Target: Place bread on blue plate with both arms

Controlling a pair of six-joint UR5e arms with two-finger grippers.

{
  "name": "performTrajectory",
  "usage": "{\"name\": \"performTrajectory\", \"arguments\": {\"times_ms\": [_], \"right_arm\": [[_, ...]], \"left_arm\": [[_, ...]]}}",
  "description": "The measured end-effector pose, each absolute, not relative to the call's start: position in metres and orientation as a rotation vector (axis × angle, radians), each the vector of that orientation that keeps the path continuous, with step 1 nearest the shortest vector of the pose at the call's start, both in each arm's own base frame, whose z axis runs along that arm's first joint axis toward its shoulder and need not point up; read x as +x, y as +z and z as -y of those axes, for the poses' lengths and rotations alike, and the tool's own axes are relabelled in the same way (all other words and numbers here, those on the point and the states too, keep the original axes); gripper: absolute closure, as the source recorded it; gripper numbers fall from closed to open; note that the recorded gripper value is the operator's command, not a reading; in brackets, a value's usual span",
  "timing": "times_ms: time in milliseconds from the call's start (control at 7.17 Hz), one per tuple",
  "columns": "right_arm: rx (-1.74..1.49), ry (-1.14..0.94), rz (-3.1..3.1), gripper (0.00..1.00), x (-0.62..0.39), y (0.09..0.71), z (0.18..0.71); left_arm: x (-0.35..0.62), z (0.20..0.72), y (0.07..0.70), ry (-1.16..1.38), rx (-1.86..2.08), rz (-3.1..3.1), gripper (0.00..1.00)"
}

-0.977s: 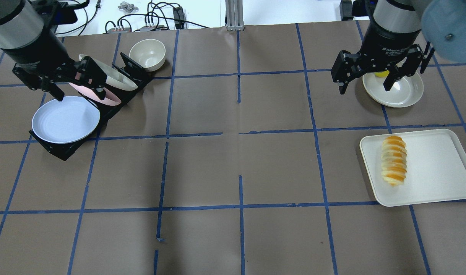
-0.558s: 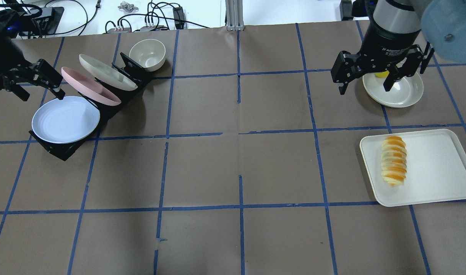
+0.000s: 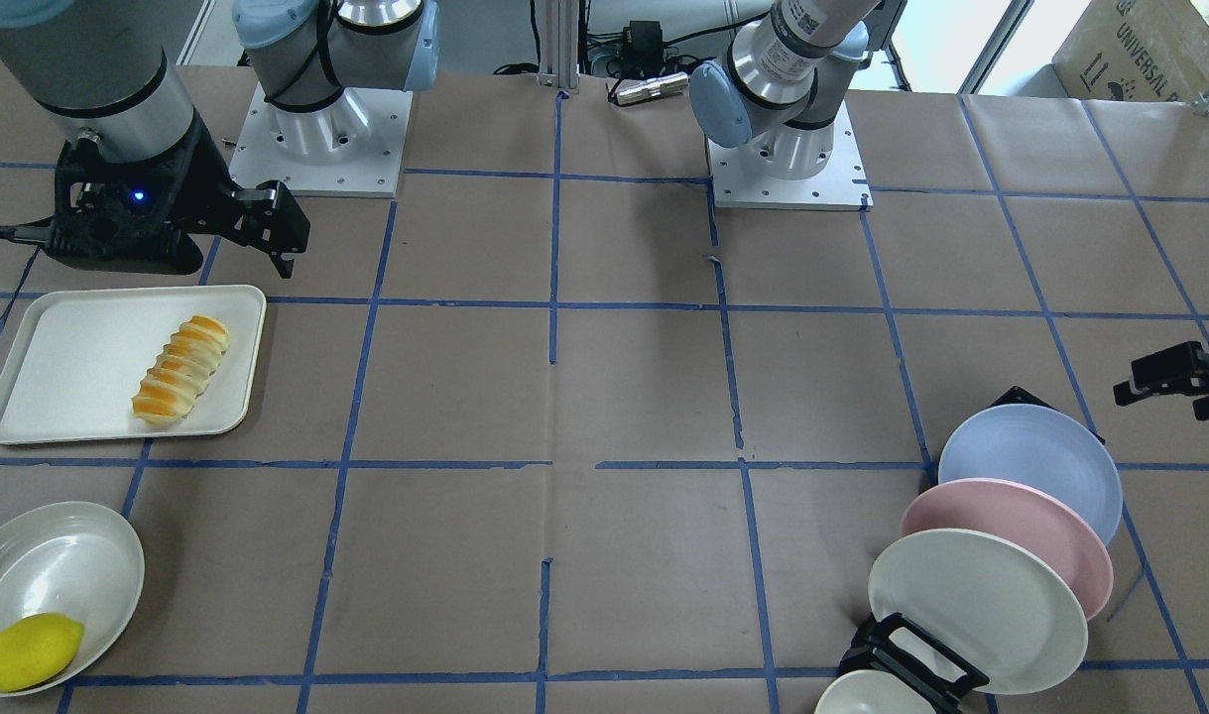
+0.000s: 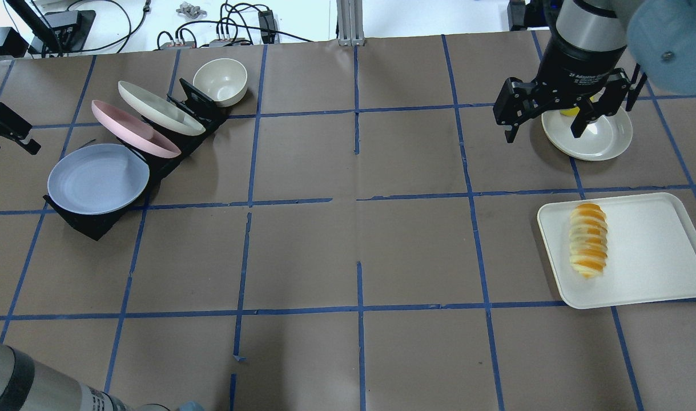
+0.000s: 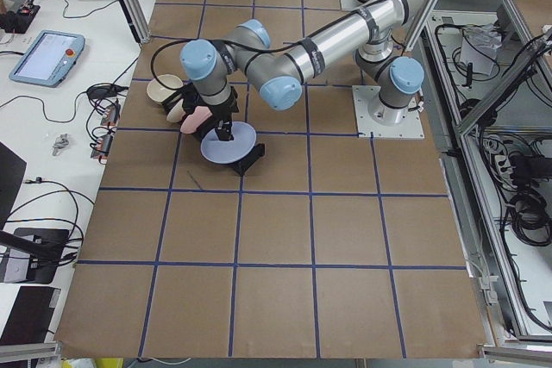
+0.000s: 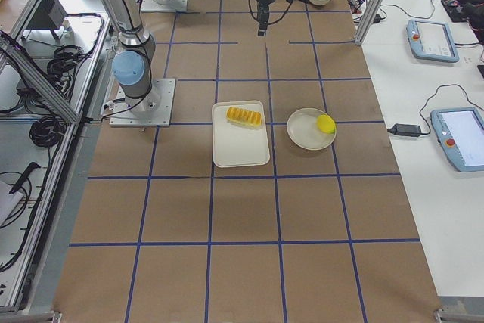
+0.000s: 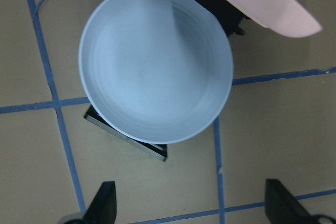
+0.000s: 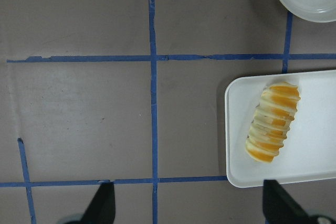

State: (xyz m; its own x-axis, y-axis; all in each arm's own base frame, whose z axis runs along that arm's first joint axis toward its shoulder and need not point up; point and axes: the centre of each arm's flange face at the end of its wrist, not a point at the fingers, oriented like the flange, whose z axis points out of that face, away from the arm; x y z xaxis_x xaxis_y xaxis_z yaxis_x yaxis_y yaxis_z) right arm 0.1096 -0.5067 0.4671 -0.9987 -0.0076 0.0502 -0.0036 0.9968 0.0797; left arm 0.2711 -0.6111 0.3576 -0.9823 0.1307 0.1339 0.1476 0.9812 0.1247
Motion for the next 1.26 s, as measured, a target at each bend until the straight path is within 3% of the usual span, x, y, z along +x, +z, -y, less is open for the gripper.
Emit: {"name": "performTrajectory", "arguments": {"times_ms": [558,698,837,1116,1256], "right_arm": [[-0.025,-0.159,3.092,0.09,0.027,0.4,0.511],[-0.068,-0.146,3.099,0.09,-0.019,0.363,0.501],[-0.143,-0.126,3.104,0.09,-0.053,0.323,0.486],[-0.221,-0.106,3.105,0.09,-0.074,0.276,0.463],[-0.234,-0.108,3.106,0.09,-0.077,0.262,0.462]], "left_arm": [[0.316,0.665,0.249,-0.254,-0.229,2.885,0.01],[0.314,0.667,0.232,-0.266,-0.222,2.856,0.07],[0.312,0.666,0.219,-0.281,-0.213,2.83,0.28],[0.309,0.659,0.206,-0.317,-0.196,2.8,0.83],[0.308,0.658,0.207,-0.324,-0.191,2.796,0.97]]}}
